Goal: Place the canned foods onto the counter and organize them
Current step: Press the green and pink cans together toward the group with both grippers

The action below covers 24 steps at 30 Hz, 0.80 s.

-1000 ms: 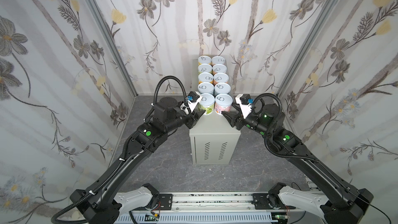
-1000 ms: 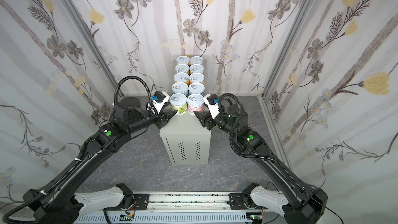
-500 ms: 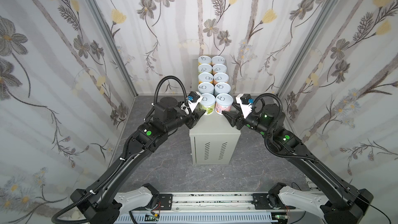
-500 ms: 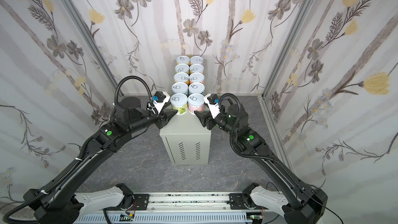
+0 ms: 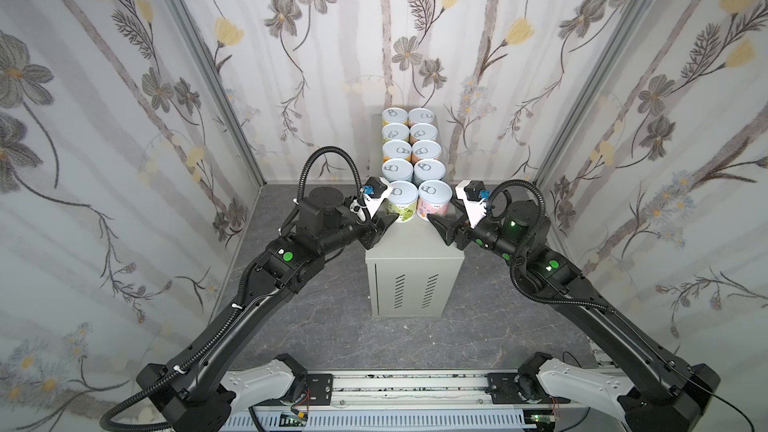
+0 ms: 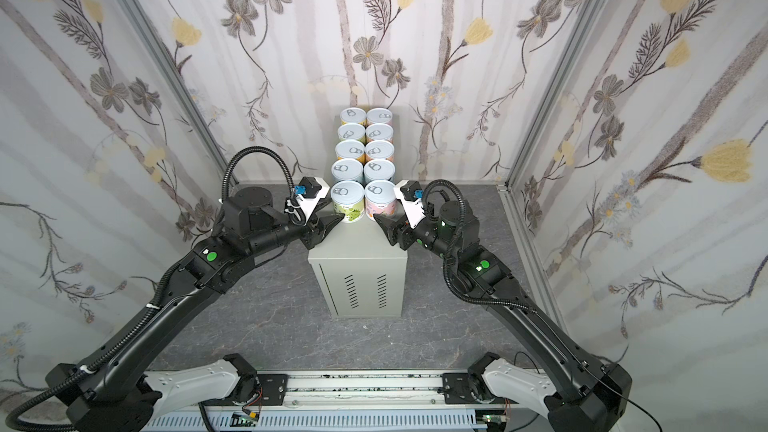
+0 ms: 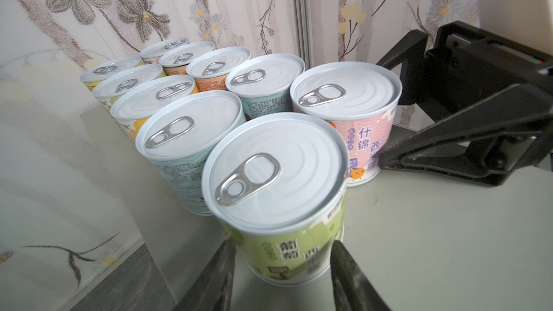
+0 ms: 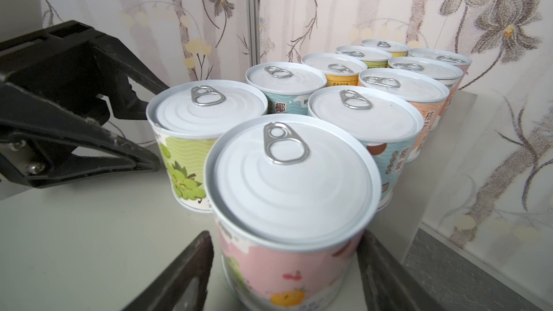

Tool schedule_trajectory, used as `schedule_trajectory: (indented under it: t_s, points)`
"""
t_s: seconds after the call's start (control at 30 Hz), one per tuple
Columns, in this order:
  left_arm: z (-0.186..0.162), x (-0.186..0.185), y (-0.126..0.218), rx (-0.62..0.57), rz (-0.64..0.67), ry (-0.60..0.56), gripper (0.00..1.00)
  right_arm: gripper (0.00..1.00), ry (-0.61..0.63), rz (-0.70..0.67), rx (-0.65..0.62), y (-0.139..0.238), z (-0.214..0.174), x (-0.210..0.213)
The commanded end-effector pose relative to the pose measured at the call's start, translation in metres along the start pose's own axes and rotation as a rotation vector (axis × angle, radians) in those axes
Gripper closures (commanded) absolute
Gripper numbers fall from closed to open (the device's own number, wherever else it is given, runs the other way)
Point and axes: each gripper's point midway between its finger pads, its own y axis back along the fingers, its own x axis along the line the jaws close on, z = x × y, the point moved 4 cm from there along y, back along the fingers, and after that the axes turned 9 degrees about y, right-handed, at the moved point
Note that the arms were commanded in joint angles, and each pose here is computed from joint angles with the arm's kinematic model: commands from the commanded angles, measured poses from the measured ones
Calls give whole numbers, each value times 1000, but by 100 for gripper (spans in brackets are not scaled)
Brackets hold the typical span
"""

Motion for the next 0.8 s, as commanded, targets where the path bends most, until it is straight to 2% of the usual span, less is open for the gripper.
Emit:
schedule_trajectory:
  t_s: [0.0,0.23,0.6,0.77]
  points:
    - [9,-2,5,-38,-7,-10,48,28,18,27,27,-2,-7,4]
    - [12,-2,12,-61,4,-13,39,32,21,24,25,-3,-6,3]
    - [9,-4,9,-50,-16,-10,40,32,21,21,31,-3,-8,3]
    - [6,-5,4,-39,-32,-9,45,25,20,7,33,0,-9,2]
